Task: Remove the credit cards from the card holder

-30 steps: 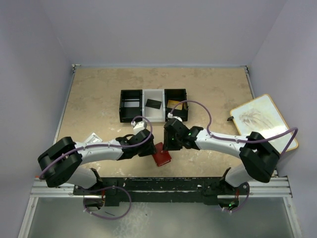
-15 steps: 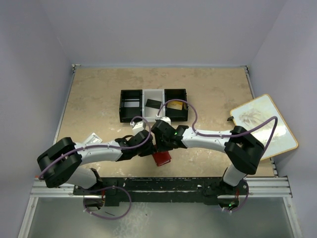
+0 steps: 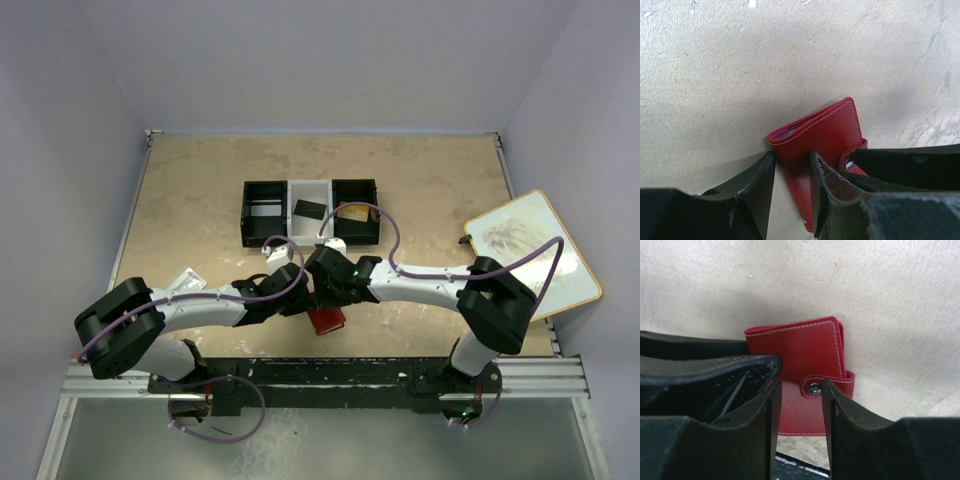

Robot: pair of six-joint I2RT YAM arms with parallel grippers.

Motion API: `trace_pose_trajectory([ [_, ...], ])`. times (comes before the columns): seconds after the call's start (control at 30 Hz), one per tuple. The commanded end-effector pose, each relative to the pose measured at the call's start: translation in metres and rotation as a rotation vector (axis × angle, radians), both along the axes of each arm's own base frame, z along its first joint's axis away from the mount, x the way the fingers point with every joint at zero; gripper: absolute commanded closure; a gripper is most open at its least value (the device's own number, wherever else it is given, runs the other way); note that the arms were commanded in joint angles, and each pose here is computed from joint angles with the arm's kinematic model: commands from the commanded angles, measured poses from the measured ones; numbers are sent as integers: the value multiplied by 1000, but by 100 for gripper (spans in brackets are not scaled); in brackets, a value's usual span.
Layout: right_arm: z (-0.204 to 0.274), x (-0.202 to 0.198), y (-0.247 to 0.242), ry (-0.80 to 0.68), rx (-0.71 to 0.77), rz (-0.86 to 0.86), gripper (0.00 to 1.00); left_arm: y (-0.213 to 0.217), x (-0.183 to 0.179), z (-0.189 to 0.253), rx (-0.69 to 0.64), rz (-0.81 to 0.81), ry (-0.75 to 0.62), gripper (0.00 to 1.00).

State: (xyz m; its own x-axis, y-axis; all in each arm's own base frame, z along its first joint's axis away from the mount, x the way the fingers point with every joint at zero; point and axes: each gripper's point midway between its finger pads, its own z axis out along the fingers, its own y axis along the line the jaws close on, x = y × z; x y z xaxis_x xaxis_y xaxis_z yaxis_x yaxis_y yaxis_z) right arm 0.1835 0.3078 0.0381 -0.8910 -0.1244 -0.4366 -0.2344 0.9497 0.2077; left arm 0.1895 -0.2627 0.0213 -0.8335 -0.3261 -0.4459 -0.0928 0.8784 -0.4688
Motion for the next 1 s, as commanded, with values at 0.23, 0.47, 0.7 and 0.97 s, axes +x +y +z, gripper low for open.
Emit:
trace_pose_trajectory([
  [0.23, -16, -13, -28, 22, -136, 3, 60, 39, -21, -37, 168, 8, 77, 71],
  [0.47, -20, -3, -35, 9, -197, -134, 73, 38, -20, -39, 155, 15, 76, 73],
  [0.7, -4, -6, -32, 10, -99, -132, 83, 50, -22, -48, 190, 55, 78, 75],
  [0.97, 5, 4, -38, 46, 63, -137, 97, 57, -24, -55, 212, 69, 83, 78],
])
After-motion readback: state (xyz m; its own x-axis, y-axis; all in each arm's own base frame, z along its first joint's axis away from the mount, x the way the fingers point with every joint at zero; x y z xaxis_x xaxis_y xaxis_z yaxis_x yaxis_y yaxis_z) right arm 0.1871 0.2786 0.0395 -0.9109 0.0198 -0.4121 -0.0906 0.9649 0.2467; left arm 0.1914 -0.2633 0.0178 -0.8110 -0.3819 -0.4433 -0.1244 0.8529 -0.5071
